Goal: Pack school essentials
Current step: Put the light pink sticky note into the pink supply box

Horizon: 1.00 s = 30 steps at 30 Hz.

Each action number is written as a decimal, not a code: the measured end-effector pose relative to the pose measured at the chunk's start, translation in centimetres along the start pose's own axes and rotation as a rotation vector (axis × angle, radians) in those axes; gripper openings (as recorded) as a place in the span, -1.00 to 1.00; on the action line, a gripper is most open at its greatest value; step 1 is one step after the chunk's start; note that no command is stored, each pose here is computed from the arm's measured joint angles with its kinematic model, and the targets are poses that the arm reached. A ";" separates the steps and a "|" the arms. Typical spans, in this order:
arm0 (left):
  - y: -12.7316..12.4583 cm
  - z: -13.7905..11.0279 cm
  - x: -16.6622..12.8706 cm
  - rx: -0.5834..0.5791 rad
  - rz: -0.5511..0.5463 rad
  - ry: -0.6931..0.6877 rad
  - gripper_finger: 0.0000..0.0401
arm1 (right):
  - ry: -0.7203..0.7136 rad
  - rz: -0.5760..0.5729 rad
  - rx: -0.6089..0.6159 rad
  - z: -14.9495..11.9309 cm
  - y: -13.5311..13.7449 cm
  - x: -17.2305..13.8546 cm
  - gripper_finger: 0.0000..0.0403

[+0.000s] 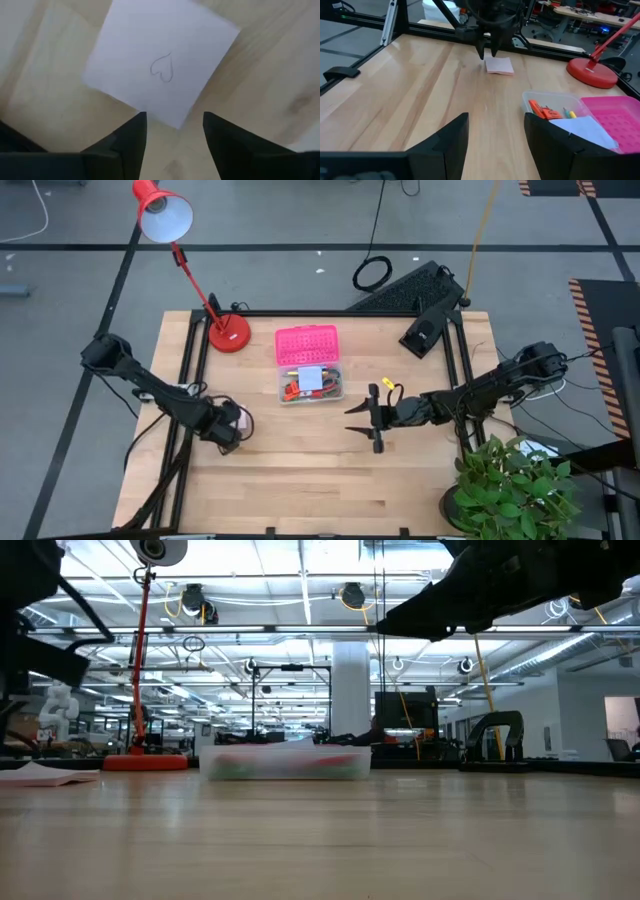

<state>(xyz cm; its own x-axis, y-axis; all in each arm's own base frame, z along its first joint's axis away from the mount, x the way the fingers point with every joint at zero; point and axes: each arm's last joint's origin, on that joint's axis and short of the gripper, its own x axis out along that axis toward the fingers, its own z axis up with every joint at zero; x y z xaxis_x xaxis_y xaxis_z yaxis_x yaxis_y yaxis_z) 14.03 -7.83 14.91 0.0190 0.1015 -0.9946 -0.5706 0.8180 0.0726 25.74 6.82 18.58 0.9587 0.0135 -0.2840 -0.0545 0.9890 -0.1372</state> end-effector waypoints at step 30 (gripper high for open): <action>-2.0 3.7 -1.8 0.264 0.147 -0.195 0.00 | -0.008 0.000 0.002 0.1 0.0 0.0 -0.08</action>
<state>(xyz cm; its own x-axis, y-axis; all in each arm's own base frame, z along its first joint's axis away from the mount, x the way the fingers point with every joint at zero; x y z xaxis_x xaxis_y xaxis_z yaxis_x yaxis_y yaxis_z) 18.14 -7.57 16.78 0.1228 0.3143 -0.9414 -0.3479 0.9019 0.2558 25.76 6.81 18.66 0.9611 0.0143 -0.2759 -0.0536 0.9893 -0.1355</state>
